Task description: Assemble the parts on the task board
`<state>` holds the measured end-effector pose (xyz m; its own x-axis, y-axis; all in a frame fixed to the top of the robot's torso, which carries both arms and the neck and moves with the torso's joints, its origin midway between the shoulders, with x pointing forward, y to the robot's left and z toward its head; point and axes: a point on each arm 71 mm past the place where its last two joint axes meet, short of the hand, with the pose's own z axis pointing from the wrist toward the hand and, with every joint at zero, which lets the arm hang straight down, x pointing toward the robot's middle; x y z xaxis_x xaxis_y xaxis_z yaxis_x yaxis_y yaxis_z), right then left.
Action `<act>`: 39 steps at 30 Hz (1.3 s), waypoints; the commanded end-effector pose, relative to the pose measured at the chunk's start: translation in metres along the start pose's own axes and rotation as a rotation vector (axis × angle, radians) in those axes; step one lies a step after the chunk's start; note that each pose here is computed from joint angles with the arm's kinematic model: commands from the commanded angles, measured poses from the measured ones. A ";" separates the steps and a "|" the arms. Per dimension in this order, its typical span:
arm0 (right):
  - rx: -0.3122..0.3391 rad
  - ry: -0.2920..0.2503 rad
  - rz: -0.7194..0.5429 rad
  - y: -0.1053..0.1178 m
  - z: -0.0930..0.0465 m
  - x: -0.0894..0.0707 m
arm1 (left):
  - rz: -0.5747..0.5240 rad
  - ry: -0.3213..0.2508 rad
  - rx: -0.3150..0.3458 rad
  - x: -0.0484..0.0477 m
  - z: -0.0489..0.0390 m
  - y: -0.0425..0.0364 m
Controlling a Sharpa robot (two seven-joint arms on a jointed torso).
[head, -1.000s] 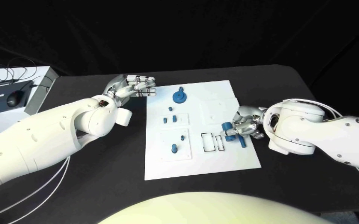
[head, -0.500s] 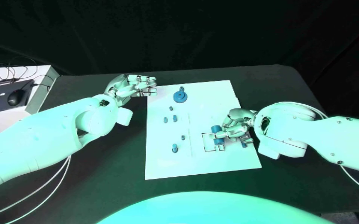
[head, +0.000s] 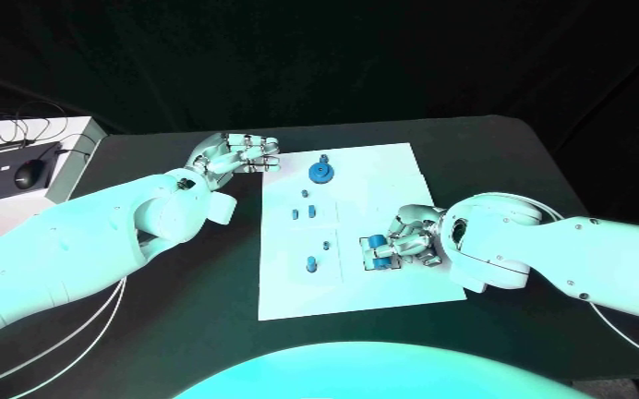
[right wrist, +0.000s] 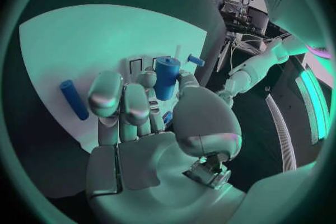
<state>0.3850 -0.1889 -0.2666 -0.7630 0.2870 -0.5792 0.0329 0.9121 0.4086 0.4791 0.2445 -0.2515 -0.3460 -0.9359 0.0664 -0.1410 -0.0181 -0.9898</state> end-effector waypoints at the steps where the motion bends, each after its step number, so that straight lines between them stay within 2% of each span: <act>1: -0.001 -0.026 -0.030 0.001 0.001 -0.001 | -0.010 0.019 0.004 0.0023 -0.0003 -0.0002; 18: 0.000 -0.053 -0.053 0.003 0.008 -0.002 | -0.009 0.020 -0.001 0.0008 -0.0017 -0.0004; 39: 0.010 -0.023 -0.081 0.002 0.012 -0.001 | -0.010 0.025 -0.006 0.0000 -0.0026 -0.0004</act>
<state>0.3936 -0.1823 -0.2709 -0.7429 0.2417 -0.6243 -0.0138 0.9268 0.3752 0.4777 0.2478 -0.2510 -0.3484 -0.9351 0.0658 -0.1485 -0.0142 -0.9888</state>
